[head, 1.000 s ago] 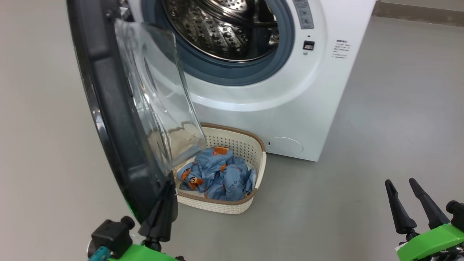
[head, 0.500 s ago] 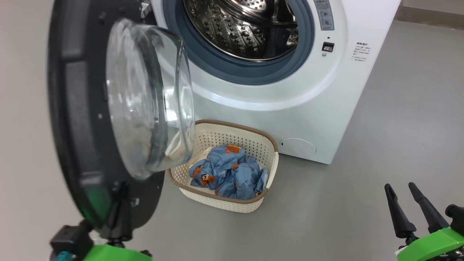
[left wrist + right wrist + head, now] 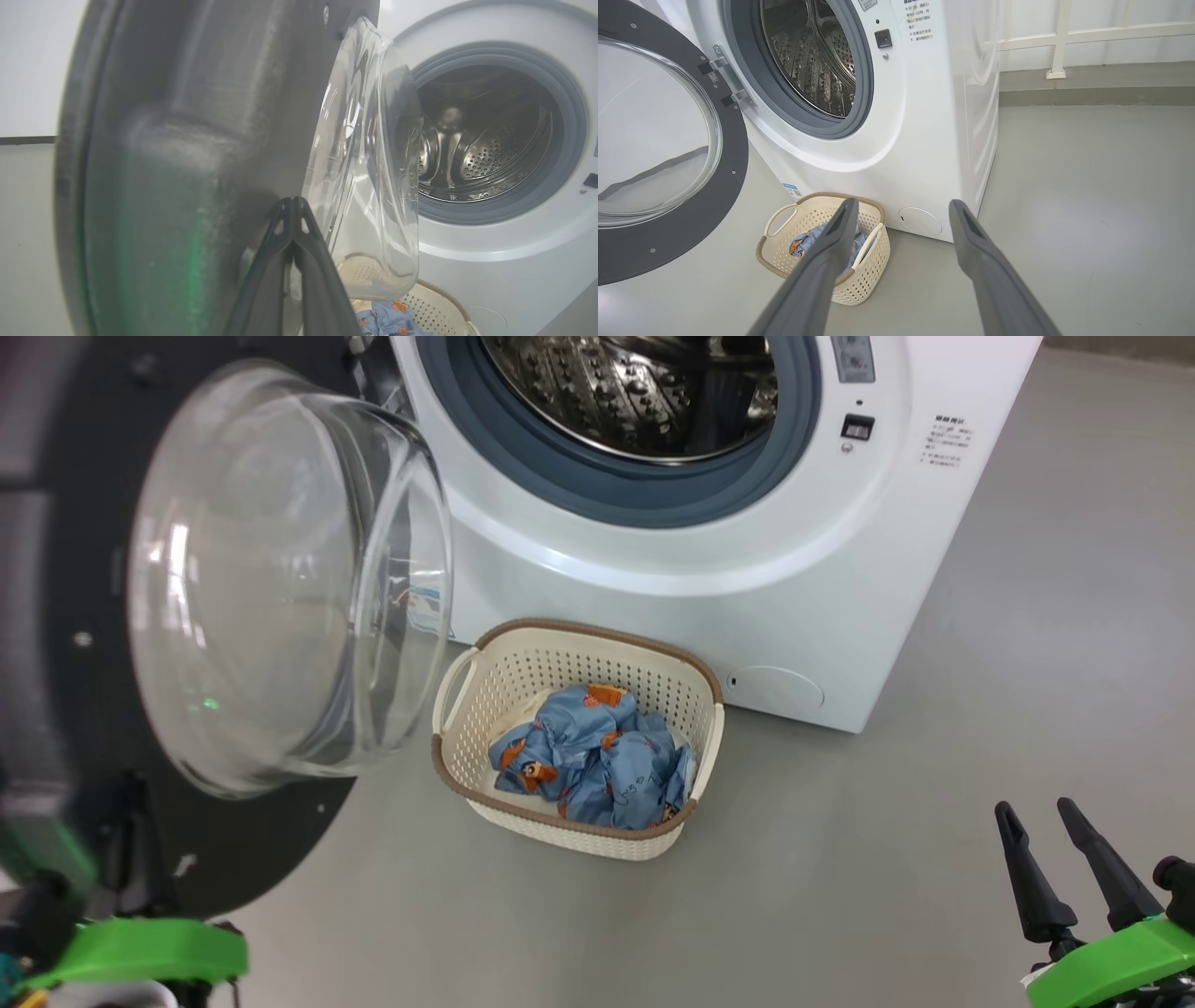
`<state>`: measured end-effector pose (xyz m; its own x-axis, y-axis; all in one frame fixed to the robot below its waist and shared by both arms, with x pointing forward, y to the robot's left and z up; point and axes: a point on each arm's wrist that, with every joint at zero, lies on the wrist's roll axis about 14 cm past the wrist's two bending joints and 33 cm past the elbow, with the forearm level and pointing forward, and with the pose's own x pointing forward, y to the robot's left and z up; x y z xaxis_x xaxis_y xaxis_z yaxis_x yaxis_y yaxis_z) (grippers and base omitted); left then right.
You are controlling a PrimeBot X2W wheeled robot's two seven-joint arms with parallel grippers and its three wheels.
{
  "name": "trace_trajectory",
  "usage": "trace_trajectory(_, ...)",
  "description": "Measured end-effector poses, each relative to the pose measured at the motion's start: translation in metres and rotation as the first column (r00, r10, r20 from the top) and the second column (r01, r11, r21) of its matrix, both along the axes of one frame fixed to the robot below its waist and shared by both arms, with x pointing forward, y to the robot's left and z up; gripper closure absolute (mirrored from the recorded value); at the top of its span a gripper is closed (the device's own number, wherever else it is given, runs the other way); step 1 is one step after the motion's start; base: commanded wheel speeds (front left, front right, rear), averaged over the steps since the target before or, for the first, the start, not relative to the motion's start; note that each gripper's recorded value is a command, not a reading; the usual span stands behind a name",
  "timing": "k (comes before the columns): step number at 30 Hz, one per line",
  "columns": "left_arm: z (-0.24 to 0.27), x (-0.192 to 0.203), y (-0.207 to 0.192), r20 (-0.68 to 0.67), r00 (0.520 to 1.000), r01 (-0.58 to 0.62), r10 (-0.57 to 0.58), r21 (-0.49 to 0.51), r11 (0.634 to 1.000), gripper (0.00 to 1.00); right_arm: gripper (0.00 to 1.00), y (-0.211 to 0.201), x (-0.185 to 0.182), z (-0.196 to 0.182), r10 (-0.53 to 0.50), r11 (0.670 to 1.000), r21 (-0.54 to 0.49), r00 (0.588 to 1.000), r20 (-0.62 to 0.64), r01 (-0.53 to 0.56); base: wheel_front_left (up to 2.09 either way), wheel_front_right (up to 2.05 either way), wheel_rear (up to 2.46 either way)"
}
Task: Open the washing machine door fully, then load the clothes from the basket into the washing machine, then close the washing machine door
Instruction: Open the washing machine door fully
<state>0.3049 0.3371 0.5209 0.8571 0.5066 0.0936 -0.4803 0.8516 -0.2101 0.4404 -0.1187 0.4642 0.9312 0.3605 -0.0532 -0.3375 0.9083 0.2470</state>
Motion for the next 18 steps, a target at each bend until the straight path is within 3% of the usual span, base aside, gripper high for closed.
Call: trace_trajectory(18,0.002,0.006,0.099,-0.084,0.965,-0.240,0.250,0.119,0.964,1.00,0.00,-0.010,0.026,-0.023,-0.013,1.000,-0.012,0.999,-0.034,0.013,0.00,0.00,0.00)
